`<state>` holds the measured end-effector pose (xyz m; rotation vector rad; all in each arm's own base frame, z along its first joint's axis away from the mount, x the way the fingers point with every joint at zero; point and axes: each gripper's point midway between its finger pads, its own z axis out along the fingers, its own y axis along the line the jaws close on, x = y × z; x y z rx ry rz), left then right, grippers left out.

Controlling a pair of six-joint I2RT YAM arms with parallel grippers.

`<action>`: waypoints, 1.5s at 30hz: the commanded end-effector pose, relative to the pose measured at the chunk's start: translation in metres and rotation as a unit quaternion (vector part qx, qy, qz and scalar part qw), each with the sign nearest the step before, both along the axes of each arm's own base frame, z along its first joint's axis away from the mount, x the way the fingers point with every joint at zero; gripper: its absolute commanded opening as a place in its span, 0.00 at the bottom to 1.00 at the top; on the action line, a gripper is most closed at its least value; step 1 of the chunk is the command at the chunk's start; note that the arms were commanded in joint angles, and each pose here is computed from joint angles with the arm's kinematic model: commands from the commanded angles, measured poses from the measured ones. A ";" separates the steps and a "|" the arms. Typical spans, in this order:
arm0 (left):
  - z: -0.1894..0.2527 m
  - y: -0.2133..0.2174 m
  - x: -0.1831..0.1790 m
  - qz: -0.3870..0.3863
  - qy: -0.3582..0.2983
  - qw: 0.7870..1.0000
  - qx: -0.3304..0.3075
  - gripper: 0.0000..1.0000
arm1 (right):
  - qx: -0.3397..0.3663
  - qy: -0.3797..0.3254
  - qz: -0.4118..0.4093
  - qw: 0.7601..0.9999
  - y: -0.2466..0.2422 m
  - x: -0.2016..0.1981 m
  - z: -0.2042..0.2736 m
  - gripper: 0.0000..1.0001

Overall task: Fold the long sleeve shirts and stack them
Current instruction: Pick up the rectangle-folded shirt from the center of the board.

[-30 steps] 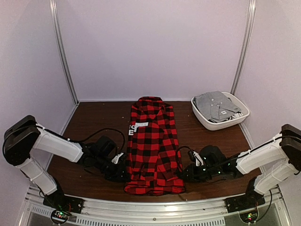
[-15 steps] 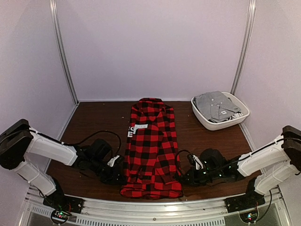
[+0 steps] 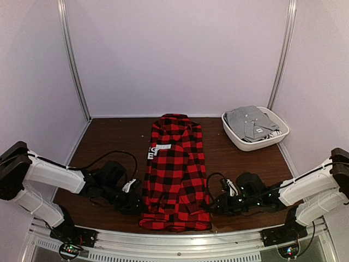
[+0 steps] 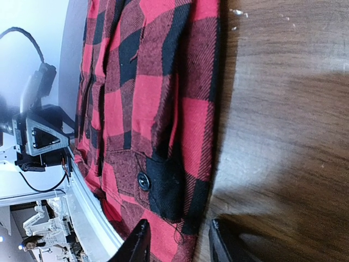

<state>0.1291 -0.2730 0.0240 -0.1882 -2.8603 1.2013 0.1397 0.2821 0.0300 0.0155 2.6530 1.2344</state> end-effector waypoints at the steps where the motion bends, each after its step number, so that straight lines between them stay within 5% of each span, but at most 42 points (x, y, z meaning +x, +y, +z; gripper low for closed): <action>1: -0.014 0.005 0.009 0.021 -0.001 1.000 0.010 0.42 | -0.005 0.013 -0.009 1.000 -0.006 0.000 -0.012 0.38; 9: -0.016 -0.002 0.009 0.014 0.014 1.000 -0.001 0.34 | 0.012 0.024 0.008 1.000 0.005 -0.002 -0.014 0.28; 23: 0.008 -0.015 0.013 0.006 0.007 0.999 -0.042 0.01 | 0.024 0.003 0.022 0.999 0.019 0.004 0.009 0.07; 36: 0.053 -0.019 0.038 0.036 -0.013 0.995 -0.087 0.00 | 0.045 -0.042 0.012 0.998 0.031 0.032 0.053 0.00; 45: 0.086 -0.013 0.108 0.094 -0.052 0.987 -0.119 0.00 | 0.049 -0.115 -0.051 0.991 0.026 0.114 0.097 0.00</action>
